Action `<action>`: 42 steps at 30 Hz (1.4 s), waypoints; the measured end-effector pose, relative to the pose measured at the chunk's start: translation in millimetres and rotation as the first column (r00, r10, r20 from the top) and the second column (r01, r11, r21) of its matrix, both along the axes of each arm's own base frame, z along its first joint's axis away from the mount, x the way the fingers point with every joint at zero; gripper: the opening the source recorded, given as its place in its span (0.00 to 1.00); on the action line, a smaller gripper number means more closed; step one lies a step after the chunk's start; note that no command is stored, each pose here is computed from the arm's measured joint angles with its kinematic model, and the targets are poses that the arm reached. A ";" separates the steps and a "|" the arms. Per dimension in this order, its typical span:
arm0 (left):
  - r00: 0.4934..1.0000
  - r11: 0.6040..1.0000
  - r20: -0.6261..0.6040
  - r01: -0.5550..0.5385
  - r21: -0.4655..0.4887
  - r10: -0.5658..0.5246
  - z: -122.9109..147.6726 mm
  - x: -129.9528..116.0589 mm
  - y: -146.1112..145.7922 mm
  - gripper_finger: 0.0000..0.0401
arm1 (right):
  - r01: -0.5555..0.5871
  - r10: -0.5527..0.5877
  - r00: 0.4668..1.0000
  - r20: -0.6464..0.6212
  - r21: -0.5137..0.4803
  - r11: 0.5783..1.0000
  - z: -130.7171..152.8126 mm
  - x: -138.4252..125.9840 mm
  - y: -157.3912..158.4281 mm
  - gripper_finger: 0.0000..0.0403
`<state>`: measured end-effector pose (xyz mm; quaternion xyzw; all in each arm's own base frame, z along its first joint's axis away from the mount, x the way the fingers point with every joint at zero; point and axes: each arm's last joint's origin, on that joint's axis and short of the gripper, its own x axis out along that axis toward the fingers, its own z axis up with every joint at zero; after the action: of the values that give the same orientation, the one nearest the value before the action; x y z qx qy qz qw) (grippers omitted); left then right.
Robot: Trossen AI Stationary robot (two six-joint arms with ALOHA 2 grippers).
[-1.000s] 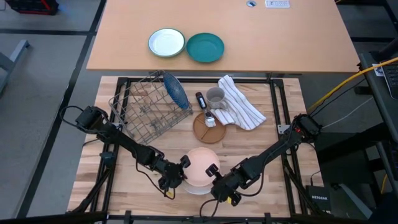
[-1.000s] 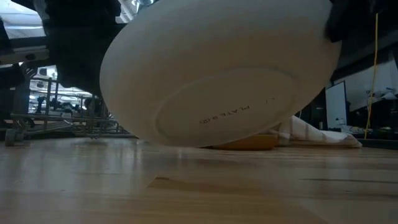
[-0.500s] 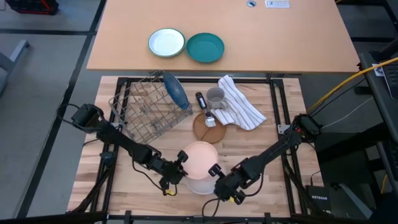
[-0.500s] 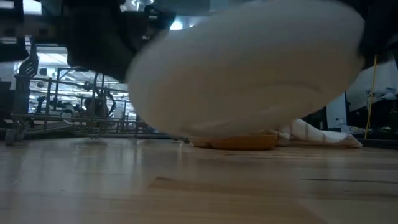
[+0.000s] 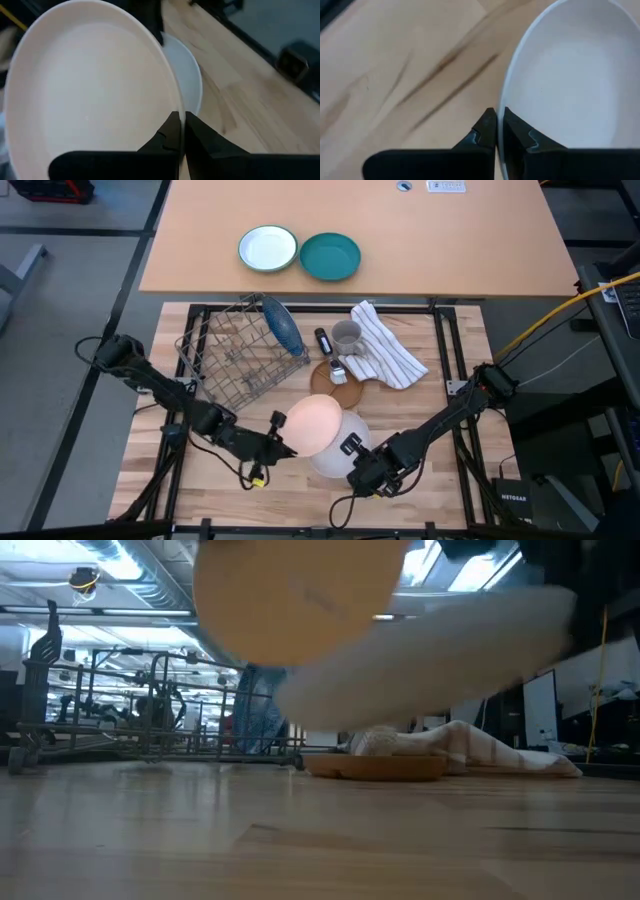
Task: Sort dishes
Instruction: Put the light orange plate into the dish rack
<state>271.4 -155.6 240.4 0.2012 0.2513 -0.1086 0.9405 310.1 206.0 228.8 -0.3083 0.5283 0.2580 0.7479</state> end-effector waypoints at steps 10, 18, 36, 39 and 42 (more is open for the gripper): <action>0.970 0.982 0.159 -0.190 0.015 0.185 40.1 -38.9 -2.5 0.00 | -0.096 0.159 0.975 0.158 -0.346 0.933 40.6 9.7 -6.0 0.04; 0.914 0.949 0.266 -0.314 -0.015 0.306 57.2 -59.5 -6.1 0.00 | -0.096 0.227 0.964 0.135 -0.624 0.776 45.4 29.2 -43.1 0.04; 0.623 0.713 0.480 -0.701 -0.010 0.618 65.9 -76.0 -4.6 0.00 | -0.134 0.172 0.984 -0.055 -0.858 0.495 57.8 84.7 -202.7 0.02; 0.604 0.698 0.487 -0.716 -0.016 0.630 66.1 -76.4 -4.1 0.00 | -0.169 0.203 0.975 -0.087 -0.885 0.433 60.7 92.6 -220.3 0.02; 0.591 0.687 0.493 -0.726 -0.018 0.638 66.3 -76.7 -3.7 0.00 | -0.227 0.212 0.964 -0.160 -0.911 0.344 59.0 99.9 -232.6 0.02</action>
<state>194.7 -159.3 306.7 0.1952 0.0867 0.3366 0.9171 410.0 -26.6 287.8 -0.7381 0.5406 0.0194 0.4033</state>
